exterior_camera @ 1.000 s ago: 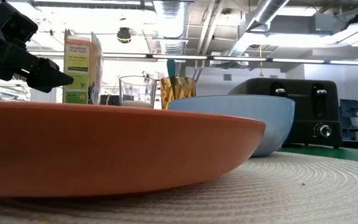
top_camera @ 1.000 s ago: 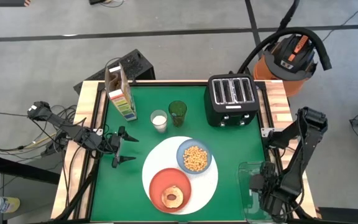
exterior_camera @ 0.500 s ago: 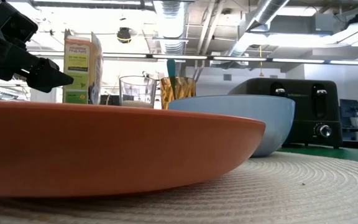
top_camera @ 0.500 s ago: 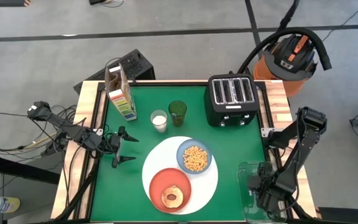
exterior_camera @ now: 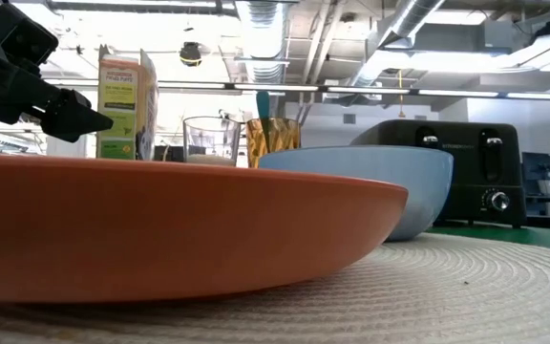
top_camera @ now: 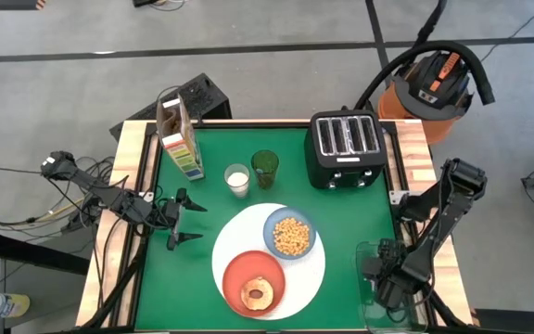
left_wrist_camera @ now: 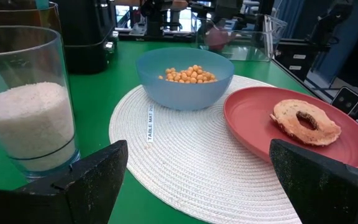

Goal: Arrange a breakfast setting
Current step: Put the red apple from the transparent bin on the orange plate

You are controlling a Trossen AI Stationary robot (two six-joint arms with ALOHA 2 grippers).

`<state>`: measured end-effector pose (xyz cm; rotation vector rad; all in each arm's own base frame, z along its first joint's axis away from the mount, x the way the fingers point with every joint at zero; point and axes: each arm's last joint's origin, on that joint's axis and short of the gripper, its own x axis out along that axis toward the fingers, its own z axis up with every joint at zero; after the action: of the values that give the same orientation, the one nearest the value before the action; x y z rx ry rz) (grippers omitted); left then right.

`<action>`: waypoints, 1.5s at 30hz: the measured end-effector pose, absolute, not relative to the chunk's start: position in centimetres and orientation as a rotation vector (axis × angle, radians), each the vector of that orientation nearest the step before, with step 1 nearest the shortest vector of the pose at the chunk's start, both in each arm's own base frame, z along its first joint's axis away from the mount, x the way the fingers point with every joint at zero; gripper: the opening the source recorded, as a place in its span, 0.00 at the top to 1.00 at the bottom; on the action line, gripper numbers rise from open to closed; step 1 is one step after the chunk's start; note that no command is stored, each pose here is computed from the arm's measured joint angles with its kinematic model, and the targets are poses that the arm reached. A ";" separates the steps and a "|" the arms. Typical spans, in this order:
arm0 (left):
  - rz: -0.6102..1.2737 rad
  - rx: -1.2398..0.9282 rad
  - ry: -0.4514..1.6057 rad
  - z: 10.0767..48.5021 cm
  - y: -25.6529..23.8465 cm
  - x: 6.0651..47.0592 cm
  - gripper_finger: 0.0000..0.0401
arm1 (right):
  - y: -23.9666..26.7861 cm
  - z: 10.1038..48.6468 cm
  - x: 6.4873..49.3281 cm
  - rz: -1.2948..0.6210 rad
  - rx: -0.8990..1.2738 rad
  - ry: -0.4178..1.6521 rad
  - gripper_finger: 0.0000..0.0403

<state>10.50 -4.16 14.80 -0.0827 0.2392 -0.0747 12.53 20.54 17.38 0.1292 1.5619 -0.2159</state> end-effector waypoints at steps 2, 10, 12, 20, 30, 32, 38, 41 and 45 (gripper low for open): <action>-0.075 -0.083 0.239 14.8 -4.2 10.5 0.06 | 20.5 17.4 12.6 -0.217 0.133 1.561 0.04; -0.075 -0.083 0.239 14.8 -4.2 10.5 0.06 | 20.6 17.4 12.5 -0.219 0.164 1.603 0.05; -0.075 -0.083 0.239 14.8 -4.2 10.5 0.06 | 20.7 17.4 12.3 -0.213 0.169 1.619 0.05; -0.075 -0.083 0.239 14.8 -4.2 10.5 0.06 | 21.2 17.4 11.4 -0.236 0.194 1.628 0.05; -0.074 -0.083 0.239 14.8 -4.2 10.5 0.06 | 20.5 15.8 10.6 -0.314 0.228 1.645 0.08; -0.075 -0.083 0.239 14.8 -4.2 10.5 0.06 | 20.6 15.8 10.6 -0.296 0.236 1.654 0.10; -0.075 -0.083 0.239 14.8 -4.2 10.5 0.06 | 20.8 15.8 10.6 -0.267 0.248 1.686 0.22; -0.075 -0.083 0.239 14.8 -4.2 10.5 0.06 | 20.8 15.9 10.6 -0.263 0.254 1.697 0.25; -0.075 -0.083 0.239 14.8 -4.2 10.5 0.06 | 21.3 16.4 10.8 -0.244 0.271 1.693 0.26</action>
<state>10.50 -4.16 14.80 -0.0827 0.2393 -0.0748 10.77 21.27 16.38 0.2710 1.6928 -0.2437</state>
